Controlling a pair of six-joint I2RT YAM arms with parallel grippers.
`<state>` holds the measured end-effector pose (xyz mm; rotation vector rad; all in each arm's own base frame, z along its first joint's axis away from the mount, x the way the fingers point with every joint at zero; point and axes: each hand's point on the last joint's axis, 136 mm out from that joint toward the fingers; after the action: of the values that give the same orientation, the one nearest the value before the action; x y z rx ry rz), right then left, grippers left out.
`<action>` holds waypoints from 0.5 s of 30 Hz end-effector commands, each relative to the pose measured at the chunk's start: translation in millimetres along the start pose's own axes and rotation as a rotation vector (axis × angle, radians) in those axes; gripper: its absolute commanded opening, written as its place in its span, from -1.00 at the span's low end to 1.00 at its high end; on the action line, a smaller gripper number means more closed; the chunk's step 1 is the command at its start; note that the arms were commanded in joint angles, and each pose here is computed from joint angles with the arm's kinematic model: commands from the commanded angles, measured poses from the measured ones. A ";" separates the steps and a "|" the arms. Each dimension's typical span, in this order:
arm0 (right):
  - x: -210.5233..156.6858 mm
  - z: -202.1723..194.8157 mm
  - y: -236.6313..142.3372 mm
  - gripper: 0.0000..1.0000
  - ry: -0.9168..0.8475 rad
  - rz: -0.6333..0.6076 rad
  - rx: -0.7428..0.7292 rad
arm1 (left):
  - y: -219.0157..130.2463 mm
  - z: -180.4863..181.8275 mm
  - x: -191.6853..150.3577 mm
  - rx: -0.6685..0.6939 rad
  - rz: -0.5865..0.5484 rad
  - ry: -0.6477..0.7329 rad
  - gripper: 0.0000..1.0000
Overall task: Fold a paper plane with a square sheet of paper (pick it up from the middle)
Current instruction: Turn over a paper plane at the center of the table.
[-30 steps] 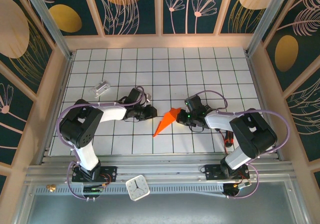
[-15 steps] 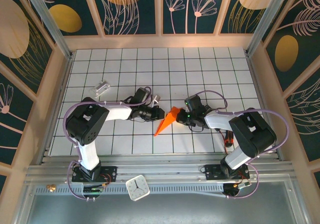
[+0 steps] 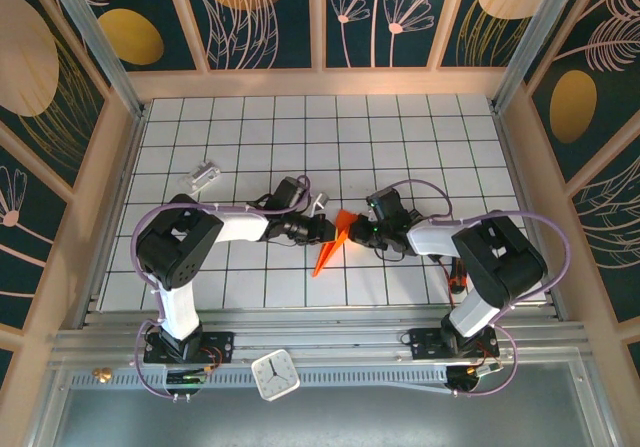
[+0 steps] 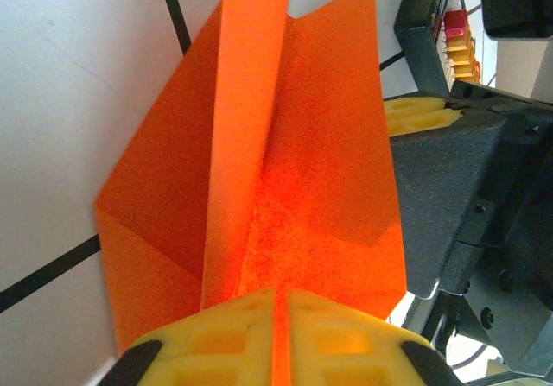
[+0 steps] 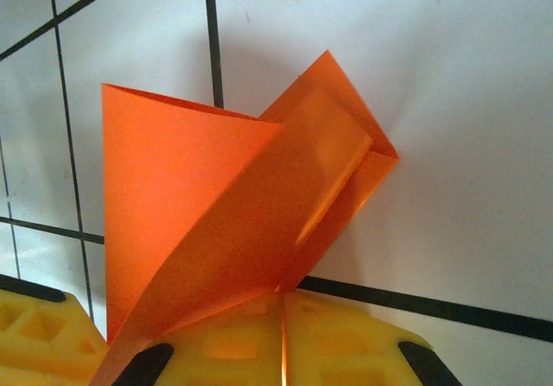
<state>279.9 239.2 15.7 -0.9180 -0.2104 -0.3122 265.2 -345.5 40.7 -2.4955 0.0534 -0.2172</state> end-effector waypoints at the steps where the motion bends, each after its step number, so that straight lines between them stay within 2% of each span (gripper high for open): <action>1: 11.8 12.9 12.9 -0.78 -0.019 -0.028 0.072 | -0.4 -4.7 8.2 0.002 -0.024 0.016 -0.83; 5: 14.3 13.9 10.0 -0.71 -0.037 -0.018 0.091 | -4.9 0.2 13.8 0.047 -0.067 -0.004 -1.00; 10: 13.3 7.5 -8.5 -0.61 -0.040 0.001 0.103 | -12.0 1.4 13.8 0.062 -0.121 -0.045 -1.00; 15: 7.6 8.6 -31.1 -0.53 0.038 0.004 0.180 | -13.8 -0.8 10.2 0.056 -0.135 -0.058 -1.00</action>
<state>284.9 228.4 31.9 -0.8060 -0.2069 -0.3058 272.8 -332.4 40.2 -2.4274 -0.0971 -0.1833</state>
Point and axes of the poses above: each hand's point on the last joint's axis, 136 mm out from that joint toward the fingers, its own y axis out along the fingers, its own z axis along the line the jaws close on, x = y × z, and after that the axes turned 2 degrees about -y, right-handed
